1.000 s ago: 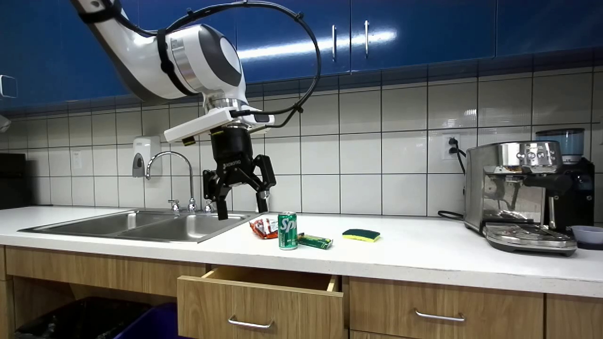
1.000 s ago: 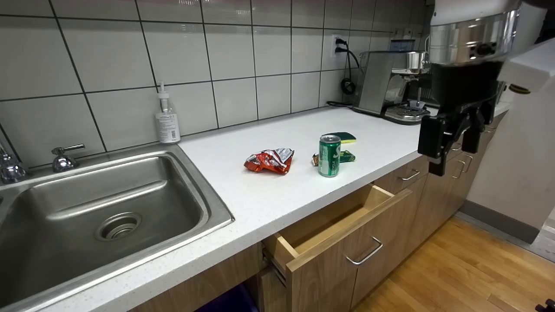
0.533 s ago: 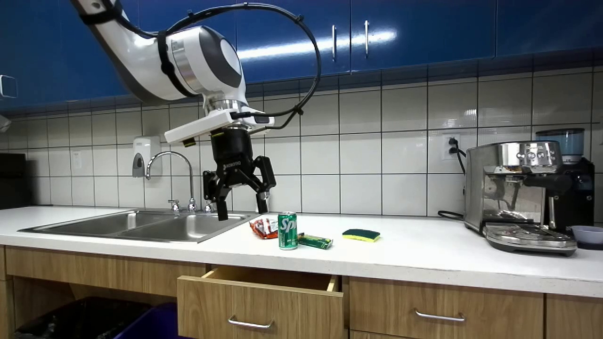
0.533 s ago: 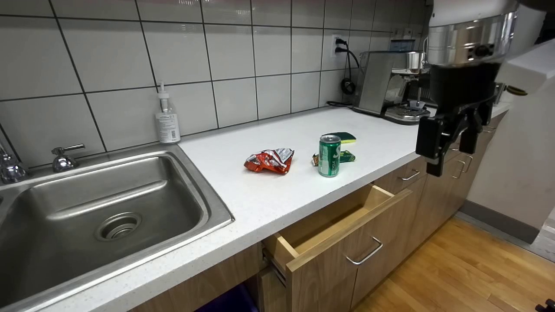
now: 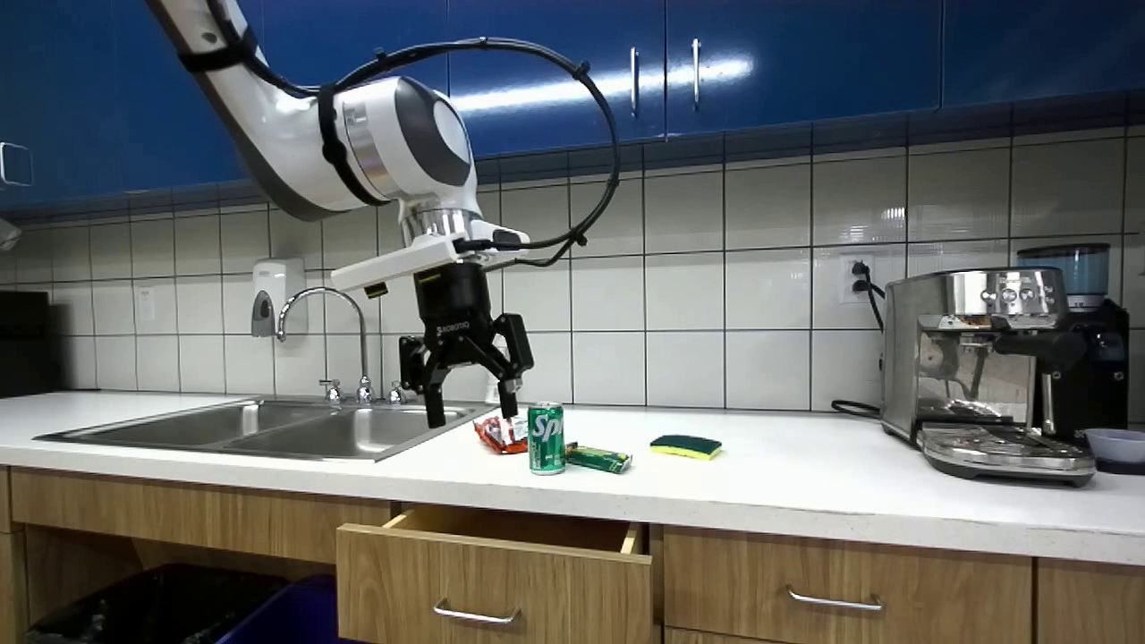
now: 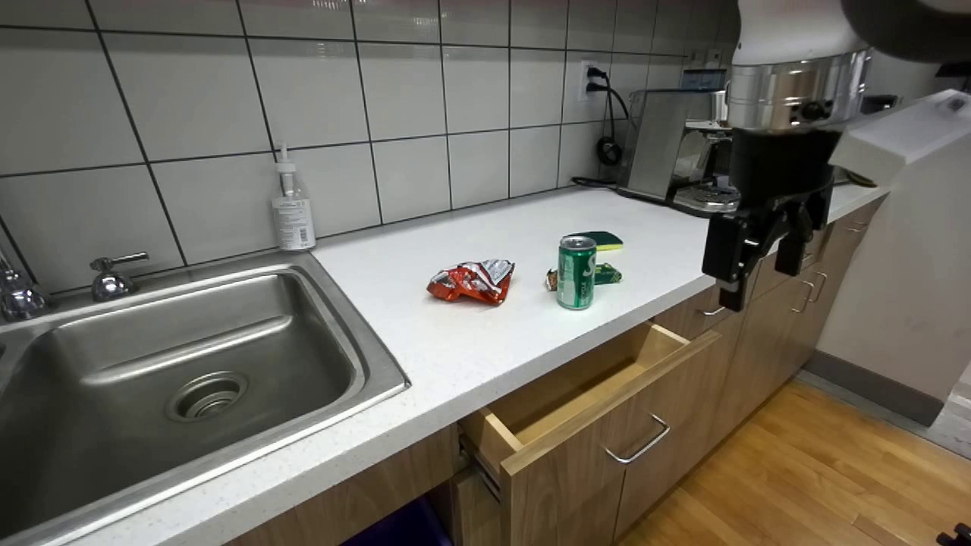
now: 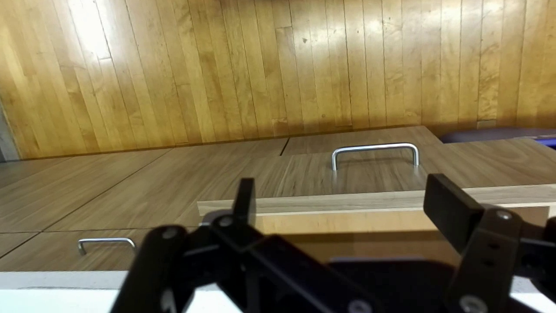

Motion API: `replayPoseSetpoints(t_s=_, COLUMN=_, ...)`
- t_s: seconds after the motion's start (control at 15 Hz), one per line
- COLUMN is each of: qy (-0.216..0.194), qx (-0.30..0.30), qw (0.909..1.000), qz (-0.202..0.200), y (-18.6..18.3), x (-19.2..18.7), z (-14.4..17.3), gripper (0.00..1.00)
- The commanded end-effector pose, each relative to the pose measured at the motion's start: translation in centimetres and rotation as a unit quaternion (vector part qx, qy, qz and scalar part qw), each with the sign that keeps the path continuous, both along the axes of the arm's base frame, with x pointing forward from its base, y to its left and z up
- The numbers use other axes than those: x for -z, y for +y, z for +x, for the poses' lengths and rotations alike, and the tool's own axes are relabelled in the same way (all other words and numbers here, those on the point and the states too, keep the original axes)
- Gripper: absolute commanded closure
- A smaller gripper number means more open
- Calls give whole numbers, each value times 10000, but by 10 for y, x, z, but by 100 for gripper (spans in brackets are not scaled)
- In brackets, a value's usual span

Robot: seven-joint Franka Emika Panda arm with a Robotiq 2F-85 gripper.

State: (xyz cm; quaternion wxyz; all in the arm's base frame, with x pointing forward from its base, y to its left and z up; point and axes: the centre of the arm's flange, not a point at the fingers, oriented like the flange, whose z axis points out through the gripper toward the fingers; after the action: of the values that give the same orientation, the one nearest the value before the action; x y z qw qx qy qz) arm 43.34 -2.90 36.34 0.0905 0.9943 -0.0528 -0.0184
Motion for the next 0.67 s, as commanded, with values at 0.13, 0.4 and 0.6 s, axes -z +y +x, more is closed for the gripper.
replayPoseSetpoints(t_s=0.13, qy=-92, qx=-103, qw=9999, qz=38, y=-3, x=8, z=20, gripper=0)
replayPoseSetpoints(t_s=0.4, qy=-104, qx=-152, qw=9998, qz=26, y=-1, x=14, z=28, gripper=0)
replayPoseSetpoints(t_s=0.6, qy=-66, qx=-185, qw=9998, qz=2, y=3, x=18, z=32, gripper=0)
